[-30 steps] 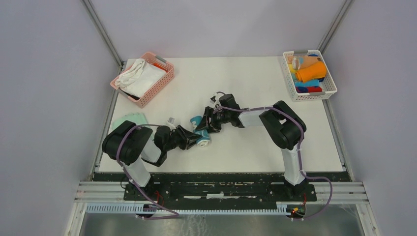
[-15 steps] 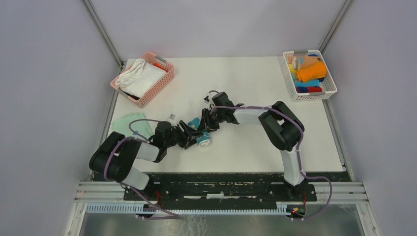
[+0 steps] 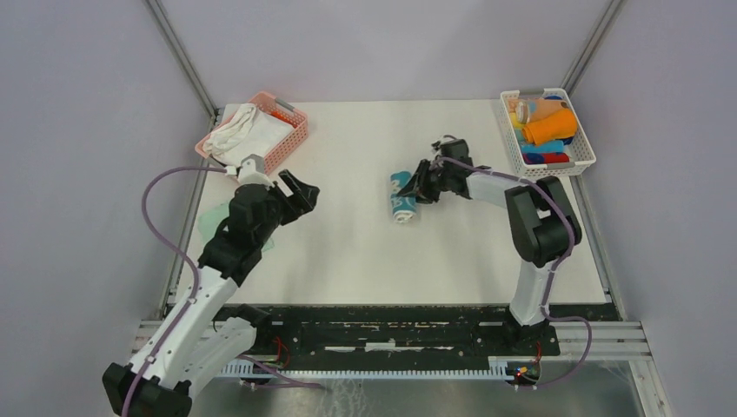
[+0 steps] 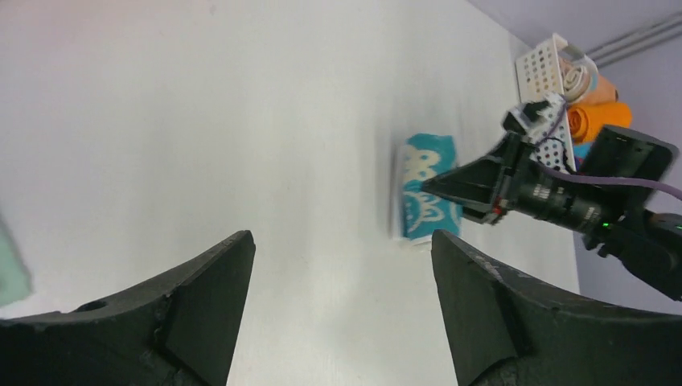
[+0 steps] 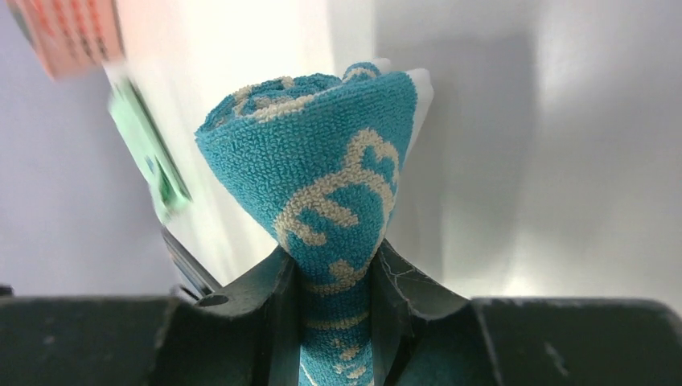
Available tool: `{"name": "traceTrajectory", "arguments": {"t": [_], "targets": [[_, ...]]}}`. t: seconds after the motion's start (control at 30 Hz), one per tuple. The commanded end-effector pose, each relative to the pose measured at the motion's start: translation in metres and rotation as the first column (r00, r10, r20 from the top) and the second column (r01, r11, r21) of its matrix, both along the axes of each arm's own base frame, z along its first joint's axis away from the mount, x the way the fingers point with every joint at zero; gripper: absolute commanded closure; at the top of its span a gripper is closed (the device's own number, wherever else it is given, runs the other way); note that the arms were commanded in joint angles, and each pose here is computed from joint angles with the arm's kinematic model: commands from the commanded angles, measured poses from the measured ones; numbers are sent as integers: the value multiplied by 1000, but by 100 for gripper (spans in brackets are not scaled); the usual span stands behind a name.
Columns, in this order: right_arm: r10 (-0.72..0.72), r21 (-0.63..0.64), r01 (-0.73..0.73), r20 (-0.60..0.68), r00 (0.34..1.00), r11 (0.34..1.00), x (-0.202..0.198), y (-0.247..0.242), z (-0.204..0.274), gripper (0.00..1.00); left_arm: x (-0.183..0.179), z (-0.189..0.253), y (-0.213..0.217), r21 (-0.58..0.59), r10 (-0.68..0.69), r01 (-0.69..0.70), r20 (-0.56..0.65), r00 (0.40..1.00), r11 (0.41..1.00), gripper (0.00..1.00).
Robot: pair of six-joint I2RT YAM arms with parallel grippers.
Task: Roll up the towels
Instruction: Pick up the towel at the center of the board.
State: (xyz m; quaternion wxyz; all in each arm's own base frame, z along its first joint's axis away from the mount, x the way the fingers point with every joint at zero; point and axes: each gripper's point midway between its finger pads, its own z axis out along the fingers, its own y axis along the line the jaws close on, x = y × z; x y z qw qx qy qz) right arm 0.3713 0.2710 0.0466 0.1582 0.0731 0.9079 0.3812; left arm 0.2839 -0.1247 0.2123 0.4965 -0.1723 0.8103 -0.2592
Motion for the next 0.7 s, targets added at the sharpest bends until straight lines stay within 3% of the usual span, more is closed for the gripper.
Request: {"name": "traceTrajectory", "arguments": {"t": [0.0,0.2,0.4,0.67], "targets": [[-244,118,227,155,957,967,63,-71,77,86,-12,20,49,299,75,-80,25,997,951,12],[-607,202,572,247,756,795,121,-235,137,86,-3,60,69,425,84,-141,150,985,894,6],[-828,315,767,253,500,560,139,-373,174,86,4,54,79,464,122,-198,189,974,863,2],[-943,317,900,245,226,298,146,-464,165,86,7,30,80,496,119,-182,156,980,849,2]]}}
